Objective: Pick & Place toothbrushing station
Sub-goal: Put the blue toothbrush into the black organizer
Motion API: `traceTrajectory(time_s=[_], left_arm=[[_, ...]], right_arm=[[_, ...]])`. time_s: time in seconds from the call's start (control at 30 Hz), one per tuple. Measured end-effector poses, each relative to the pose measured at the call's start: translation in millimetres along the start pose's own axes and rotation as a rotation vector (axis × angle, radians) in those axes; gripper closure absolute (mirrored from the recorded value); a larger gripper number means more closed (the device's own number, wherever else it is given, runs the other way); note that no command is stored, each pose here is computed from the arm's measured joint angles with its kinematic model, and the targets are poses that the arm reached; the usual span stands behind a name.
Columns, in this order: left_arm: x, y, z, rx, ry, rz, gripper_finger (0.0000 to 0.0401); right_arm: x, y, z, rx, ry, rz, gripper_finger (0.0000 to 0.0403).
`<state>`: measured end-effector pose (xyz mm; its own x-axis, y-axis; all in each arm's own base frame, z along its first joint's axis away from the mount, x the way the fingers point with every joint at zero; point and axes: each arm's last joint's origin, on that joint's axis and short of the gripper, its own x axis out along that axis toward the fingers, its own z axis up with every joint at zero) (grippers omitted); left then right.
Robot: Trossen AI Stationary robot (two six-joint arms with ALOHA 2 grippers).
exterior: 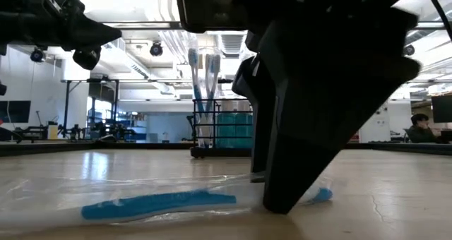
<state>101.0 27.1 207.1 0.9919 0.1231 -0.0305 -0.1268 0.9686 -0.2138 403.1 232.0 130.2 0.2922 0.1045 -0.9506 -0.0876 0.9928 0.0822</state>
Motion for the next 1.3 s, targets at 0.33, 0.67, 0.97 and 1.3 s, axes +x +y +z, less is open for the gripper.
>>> traceTrajectory(time_s=[0.33,0.67,0.97,1.3], left_arm=[[0.0,0.0,0.0,0.026,0.0,0.001,0.0387],[0.0,0.0,0.0,0.027,0.0,0.001,0.0388],[-0.1,-0.2,0.1,0.067,-0.002,-0.002,0.0387],[-0.3,-3.8,8.0,0.214,-0.08,-0.073,0.0387]], right_arm=[[-15.2,-4.1,-2.6,0.024,0.025,-0.022,0.0382],[-69.5,-6.1,3.8,-0.014,-0.276,-0.075,0.0384],[-106.6,-34.1,-36.6,-0.039,-0.695,-0.04,0.0384],[-122.5,-79.6,-82.8,-0.119,-0.985,-0.141,0.0384]])
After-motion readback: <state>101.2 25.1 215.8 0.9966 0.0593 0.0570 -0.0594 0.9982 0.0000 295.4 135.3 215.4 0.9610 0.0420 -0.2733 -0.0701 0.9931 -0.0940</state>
